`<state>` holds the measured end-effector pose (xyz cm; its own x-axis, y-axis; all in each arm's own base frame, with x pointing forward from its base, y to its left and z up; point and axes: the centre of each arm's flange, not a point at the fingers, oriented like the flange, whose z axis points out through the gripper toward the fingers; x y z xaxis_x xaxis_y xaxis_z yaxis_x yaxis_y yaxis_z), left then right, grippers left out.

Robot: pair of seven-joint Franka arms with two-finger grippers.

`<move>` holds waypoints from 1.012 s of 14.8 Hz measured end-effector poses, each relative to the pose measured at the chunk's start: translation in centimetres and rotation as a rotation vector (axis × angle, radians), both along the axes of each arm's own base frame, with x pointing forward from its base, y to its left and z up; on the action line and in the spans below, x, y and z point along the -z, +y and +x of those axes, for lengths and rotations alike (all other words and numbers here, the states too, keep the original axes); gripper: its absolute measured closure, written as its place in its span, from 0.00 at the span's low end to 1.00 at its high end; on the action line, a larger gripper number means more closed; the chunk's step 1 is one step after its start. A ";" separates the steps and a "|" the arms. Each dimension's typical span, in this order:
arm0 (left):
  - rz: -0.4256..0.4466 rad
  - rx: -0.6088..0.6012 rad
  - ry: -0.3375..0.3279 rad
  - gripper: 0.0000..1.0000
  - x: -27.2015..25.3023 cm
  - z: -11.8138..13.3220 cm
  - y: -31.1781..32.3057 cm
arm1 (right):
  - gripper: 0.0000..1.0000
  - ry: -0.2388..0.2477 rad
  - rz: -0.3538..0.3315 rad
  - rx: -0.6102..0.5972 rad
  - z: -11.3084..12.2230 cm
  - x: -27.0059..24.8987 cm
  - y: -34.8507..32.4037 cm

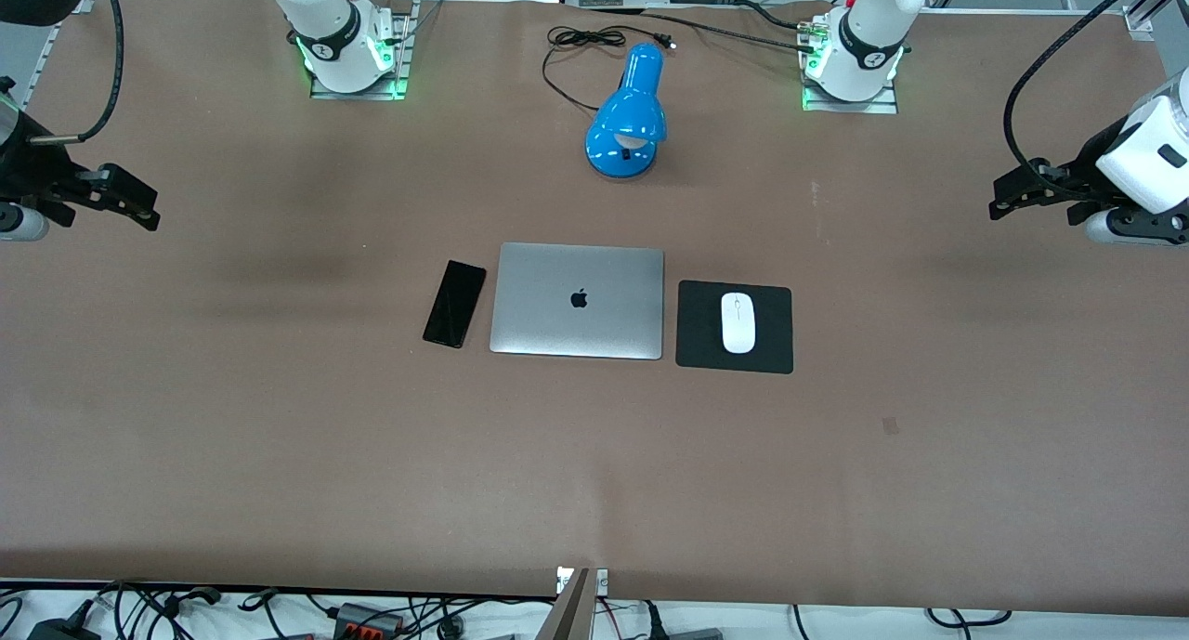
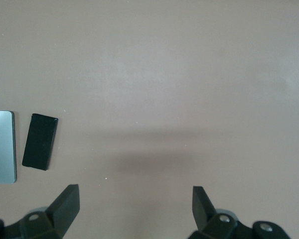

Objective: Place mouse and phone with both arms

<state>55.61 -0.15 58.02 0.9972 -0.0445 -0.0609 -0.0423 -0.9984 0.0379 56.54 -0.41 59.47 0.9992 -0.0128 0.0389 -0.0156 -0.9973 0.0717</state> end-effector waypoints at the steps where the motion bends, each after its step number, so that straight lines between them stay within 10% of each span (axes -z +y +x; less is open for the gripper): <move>1: 0.000 0.001 -0.001 0.00 0.0 0.0 -0.1 | 0.00 0.000 0.000 0.001 0.0 0.0 -0.1; 15: 0.009 0.002 0.002 0.00 0.2 0.3 0.1 | 0.00 -0.005 0.067 0.024 0.2 0.2 -0.8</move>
